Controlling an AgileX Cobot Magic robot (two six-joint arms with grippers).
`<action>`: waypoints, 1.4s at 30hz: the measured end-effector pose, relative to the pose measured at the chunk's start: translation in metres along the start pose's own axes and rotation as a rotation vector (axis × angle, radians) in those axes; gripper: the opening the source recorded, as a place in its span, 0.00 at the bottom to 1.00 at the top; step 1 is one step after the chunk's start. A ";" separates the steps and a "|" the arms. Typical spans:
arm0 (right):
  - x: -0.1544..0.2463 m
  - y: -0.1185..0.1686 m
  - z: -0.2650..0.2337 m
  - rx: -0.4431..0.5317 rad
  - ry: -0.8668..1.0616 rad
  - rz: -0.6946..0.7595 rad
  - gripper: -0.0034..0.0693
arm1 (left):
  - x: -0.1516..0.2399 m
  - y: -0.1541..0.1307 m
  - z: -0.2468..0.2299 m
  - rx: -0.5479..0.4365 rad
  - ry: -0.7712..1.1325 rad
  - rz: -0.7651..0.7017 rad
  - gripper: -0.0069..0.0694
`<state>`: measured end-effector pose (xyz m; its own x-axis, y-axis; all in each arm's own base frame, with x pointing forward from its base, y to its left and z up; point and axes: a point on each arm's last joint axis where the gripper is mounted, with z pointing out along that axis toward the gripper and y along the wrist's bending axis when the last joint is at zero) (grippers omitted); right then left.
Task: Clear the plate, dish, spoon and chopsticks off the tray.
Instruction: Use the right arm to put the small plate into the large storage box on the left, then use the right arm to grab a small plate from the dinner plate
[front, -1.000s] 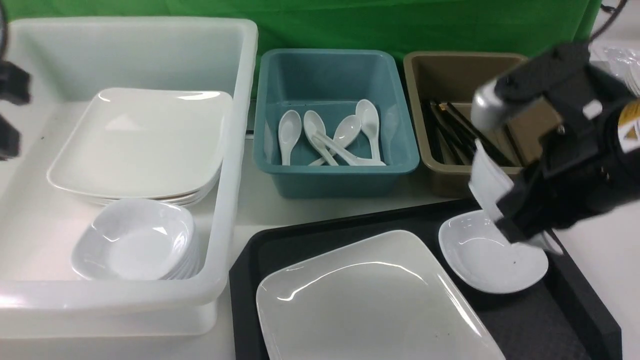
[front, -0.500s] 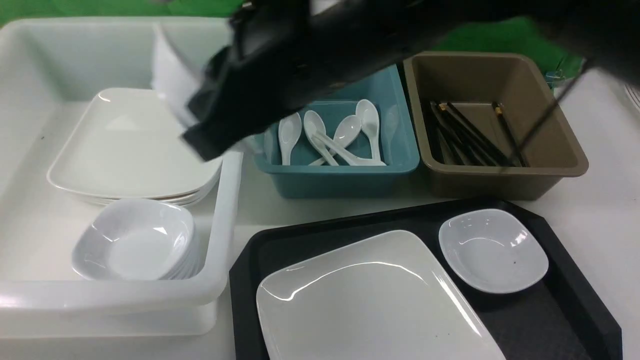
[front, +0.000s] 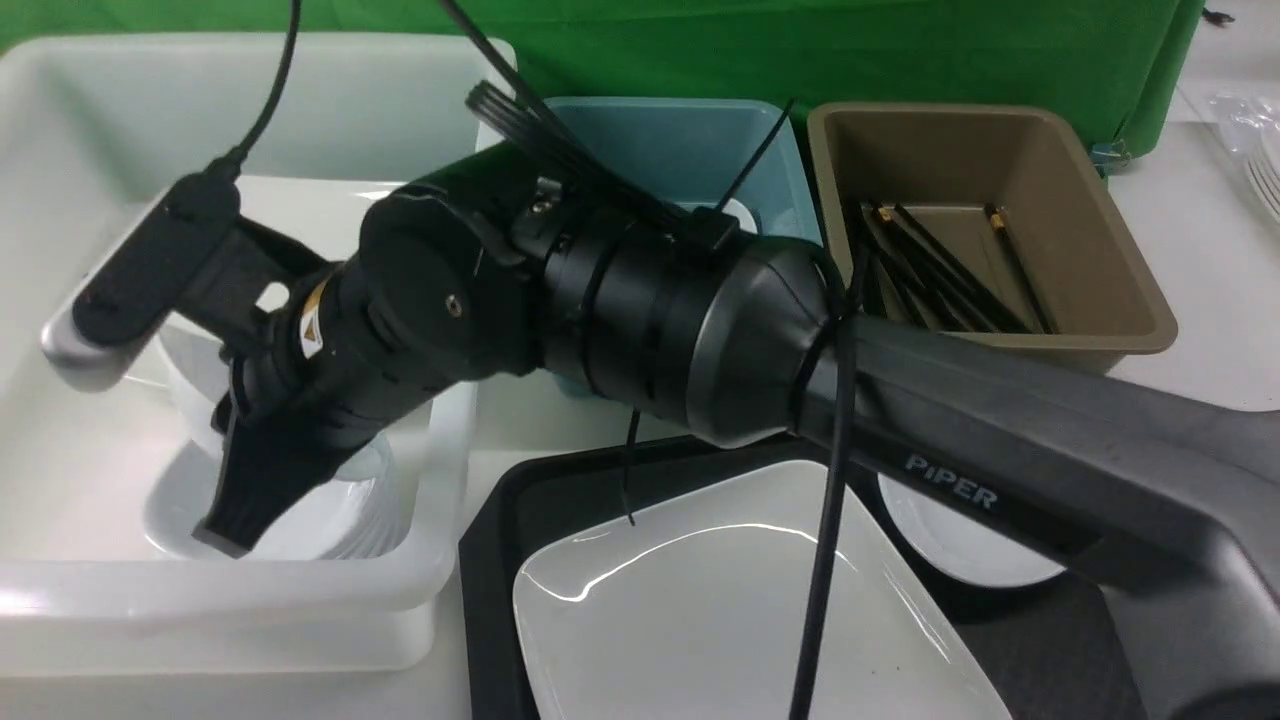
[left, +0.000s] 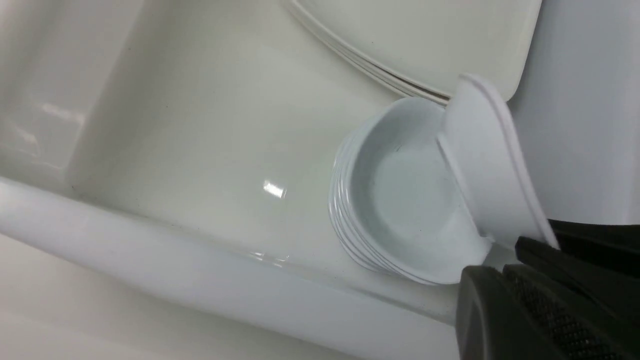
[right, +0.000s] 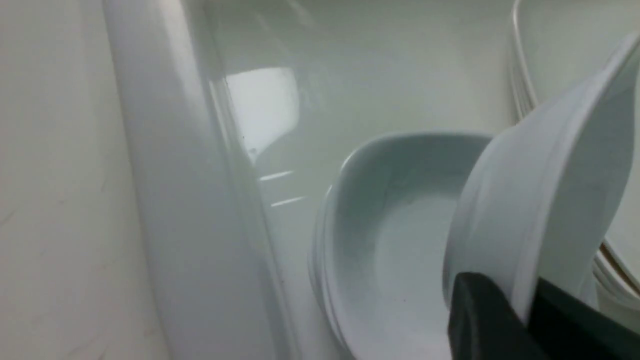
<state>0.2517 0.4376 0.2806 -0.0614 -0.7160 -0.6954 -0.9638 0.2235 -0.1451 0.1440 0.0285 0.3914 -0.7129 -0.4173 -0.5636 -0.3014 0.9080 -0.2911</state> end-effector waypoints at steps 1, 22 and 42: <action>-0.001 0.001 0.000 0.002 -0.005 -0.003 0.28 | 0.000 0.000 0.000 0.000 -0.002 0.003 0.10; 0.021 -0.061 -0.205 0.530 0.362 0.134 0.10 | 0.008 -0.028 0.002 0.161 0.040 0.249 0.10; 0.267 -0.088 -0.172 0.327 0.696 0.631 0.68 | 0.024 -0.052 0.002 0.231 0.098 0.470 0.10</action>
<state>0.2757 0.1130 0.2288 -0.7779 -0.6079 -0.1588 -0.5895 0.7936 -0.1504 0.1438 -0.0288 0.3913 -0.7964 0.0481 -0.6028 0.2042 0.9597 -0.1932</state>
